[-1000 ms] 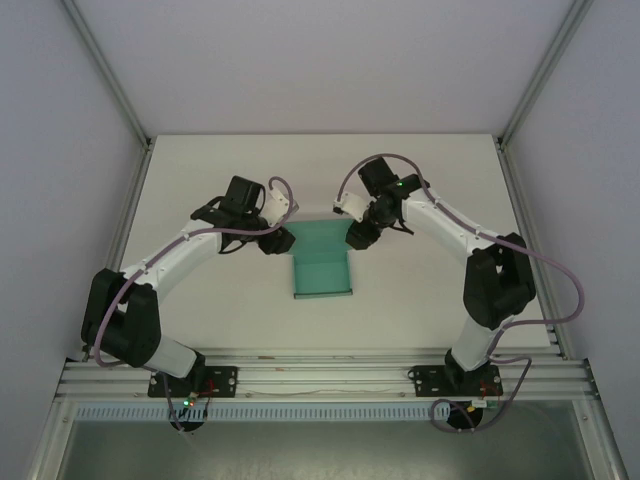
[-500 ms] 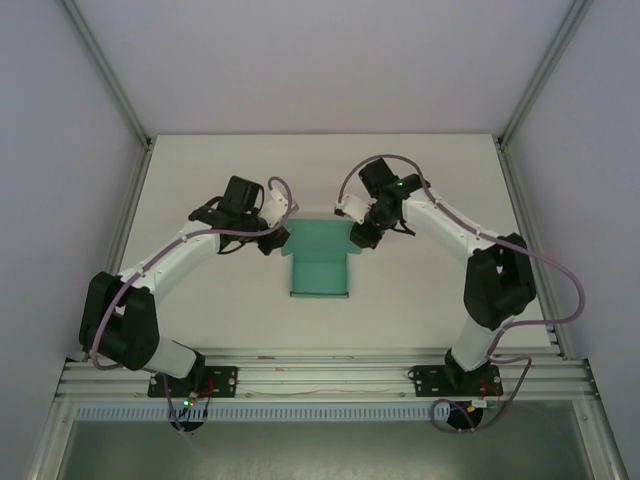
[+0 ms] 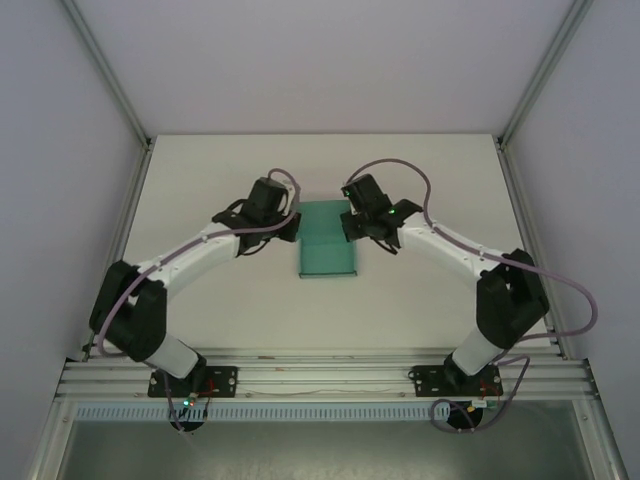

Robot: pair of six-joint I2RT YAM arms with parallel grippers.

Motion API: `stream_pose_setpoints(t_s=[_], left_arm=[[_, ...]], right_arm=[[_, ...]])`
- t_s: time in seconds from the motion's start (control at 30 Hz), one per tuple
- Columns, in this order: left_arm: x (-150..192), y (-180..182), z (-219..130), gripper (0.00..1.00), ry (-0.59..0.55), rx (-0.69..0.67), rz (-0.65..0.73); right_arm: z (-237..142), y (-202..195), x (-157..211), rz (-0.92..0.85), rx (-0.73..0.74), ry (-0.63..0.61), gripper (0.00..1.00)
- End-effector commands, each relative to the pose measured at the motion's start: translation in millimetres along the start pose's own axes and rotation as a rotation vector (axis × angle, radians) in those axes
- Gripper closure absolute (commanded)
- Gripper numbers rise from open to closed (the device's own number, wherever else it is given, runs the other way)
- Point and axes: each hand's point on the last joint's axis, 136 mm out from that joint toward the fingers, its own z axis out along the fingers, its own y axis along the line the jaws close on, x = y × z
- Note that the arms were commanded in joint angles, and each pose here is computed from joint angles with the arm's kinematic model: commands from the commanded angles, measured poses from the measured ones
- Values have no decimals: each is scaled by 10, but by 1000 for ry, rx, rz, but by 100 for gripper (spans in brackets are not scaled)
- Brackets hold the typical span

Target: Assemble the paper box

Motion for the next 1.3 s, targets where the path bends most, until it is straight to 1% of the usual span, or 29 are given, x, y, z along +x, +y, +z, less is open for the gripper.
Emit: stream_pose_setpoints(t_s=[0.0,0.03,0.17,0.23,0.43,0.63,0.7,0.8,0.9,1.0,1.17,1.2,1.27], left_arm=[[-210,-209,94,100,-75,-7,-124],[-211,-219,129,100,-80,-4,-152],[-261,-253,229,100,-90,10,-215],[-292,-260,251,100,-86,7,-231],[-349,-393,262,100,-111,74,-267],[-320,-454,296,100,-105,98,-260],[-265,-436,309,100,-96,90,-261],[-95,-437,330,100,-89,103,-244],[124,-442,336,100,-91,113,-201],[318,-426,353,100,-80,118,-188],[573,-299,323,100,-40,71,-172],[589,-294,299,97,-42,74,-175],[589,-333,229,82,-52,108,-177]], right_arm=[[41,63,-334,221,55,-175,94],[72,48,-332,261,65,-188,94],[189,190,-342,345,-5,-233,94],[235,163,-328,374,12,-239,94],[236,128,-321,387,56,-303,94],[254,166,-292,374,86,-318,94],[249,161,-274,358,113,-334,94],[247,123,-175,326,163,-357,94],[253,167,-37,266,172,-392,94],[292,132,114,263,172,-405,94],[271,87,281,241,156,-426,94],[275,91,315,228,150,-427,94],[294,103,401,186,154,-420,94]])
